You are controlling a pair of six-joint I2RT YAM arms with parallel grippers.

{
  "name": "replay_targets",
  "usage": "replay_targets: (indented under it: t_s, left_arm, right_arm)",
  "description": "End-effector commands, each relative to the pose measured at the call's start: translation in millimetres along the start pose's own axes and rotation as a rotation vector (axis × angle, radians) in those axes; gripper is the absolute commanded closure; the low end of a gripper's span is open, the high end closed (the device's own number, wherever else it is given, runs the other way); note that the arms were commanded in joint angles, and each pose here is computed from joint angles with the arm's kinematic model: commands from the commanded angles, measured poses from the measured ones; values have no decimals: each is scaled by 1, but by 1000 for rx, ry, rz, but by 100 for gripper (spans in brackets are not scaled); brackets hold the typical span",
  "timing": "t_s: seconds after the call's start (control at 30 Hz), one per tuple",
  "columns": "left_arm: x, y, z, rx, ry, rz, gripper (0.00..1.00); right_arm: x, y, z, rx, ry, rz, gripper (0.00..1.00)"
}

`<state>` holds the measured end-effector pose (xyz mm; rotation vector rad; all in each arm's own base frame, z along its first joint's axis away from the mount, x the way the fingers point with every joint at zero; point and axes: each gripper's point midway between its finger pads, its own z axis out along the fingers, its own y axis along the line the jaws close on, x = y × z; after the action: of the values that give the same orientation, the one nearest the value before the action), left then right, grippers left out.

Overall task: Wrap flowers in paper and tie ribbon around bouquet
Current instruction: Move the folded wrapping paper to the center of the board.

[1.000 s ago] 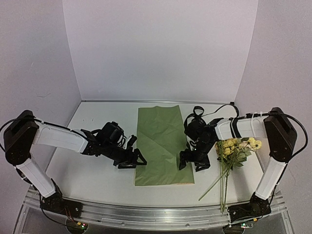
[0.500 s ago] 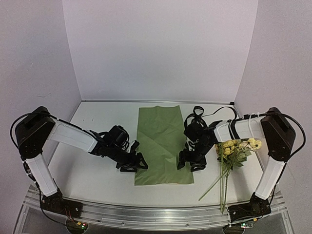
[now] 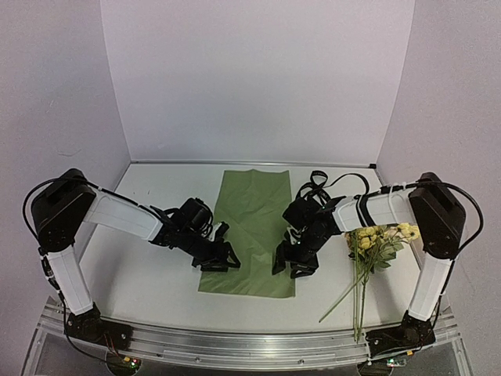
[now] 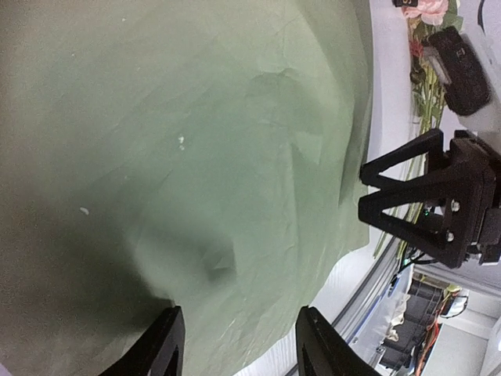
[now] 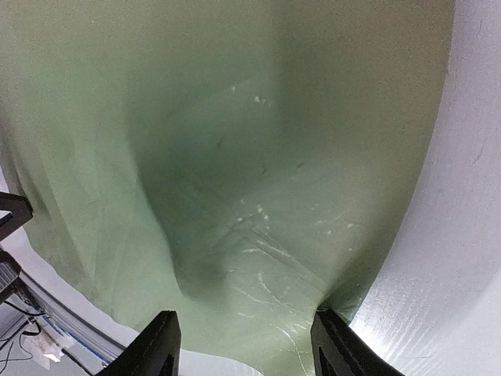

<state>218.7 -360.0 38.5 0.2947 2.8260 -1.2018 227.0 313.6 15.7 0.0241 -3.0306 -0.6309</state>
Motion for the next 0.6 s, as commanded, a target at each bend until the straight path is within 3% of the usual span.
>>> replay_targets:
  t_s: [0.0,0.1,0.23,0.37,0.57]
  left_arm:
    - [-19,-21,-5,41,-38,36,50]
    - [-20,-14,-24,-10,-85,14,37]
    - [-6,-4,-55,-31,-135,-95,31]
    - [15,11,-73,-36,-162,-246,26]
    - [45,51,-101,-83,-255,-505,16]
  right_arm:
    - [0,6,6,0,7,7,41]
    - [-1,5,4,5,-4,13,41]
    - [-2,8,3,-7,-47,92,43]
    - [-7,42,20,-93,-103,179,49]
    - [-12,110,34,-221,-139,164,52]
